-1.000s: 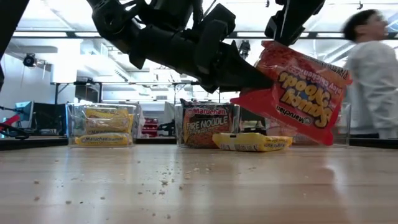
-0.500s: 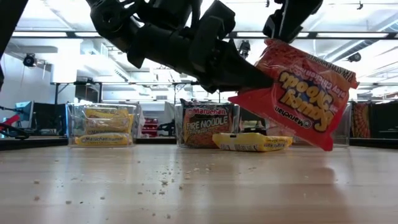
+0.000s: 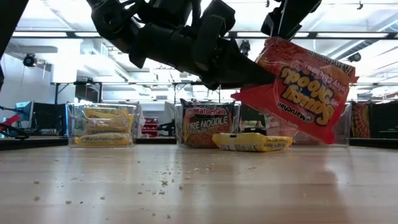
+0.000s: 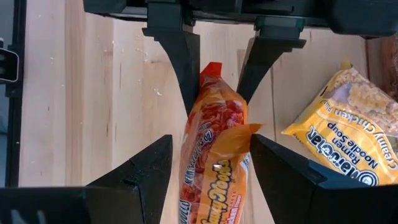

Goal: Sort Maruchan noodles
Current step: Put the orange instant noodle pack into the right transparent bin

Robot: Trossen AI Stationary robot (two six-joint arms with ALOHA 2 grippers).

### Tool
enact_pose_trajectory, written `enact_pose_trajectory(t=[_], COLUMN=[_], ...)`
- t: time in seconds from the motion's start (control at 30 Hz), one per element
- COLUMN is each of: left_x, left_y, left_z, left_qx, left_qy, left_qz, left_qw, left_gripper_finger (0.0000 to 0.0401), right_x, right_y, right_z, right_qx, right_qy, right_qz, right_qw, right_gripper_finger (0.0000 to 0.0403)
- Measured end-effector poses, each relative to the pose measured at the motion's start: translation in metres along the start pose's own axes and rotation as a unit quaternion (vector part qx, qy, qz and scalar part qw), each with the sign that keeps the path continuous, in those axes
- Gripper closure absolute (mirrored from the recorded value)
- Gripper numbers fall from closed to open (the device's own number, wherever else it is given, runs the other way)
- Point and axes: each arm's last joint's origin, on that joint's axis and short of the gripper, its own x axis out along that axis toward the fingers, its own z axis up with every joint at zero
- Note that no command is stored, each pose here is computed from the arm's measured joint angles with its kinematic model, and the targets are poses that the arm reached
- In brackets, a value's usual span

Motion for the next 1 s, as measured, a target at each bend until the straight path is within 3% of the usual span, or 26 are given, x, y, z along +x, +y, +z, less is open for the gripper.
enact_pose_trajectory(t=[0.23, 1.0], left_x=[0.000, -0.001], left_y=[-0.003, -0.001], left_z=[0.002, 0.008], left_qx=[0.003, 0.017], left_qy=[-0.011, -0.041], left_qz=[-0.039, -0.010], left_qw=[0.999, 0.999], left_gripper_finger=[0.0276, 0.0276], right_x=[0.000, 0.013], right_y=[0.000, -0.002], right_z=[0.000, 0.000], right_qx=[0.001, -0.005], right_qy=[-0.001, 0.022], right_qz=[0.001, -0.002], right_qw=[1.000, 1.000], right_gripper_finger=[0.0195, 0.0198])
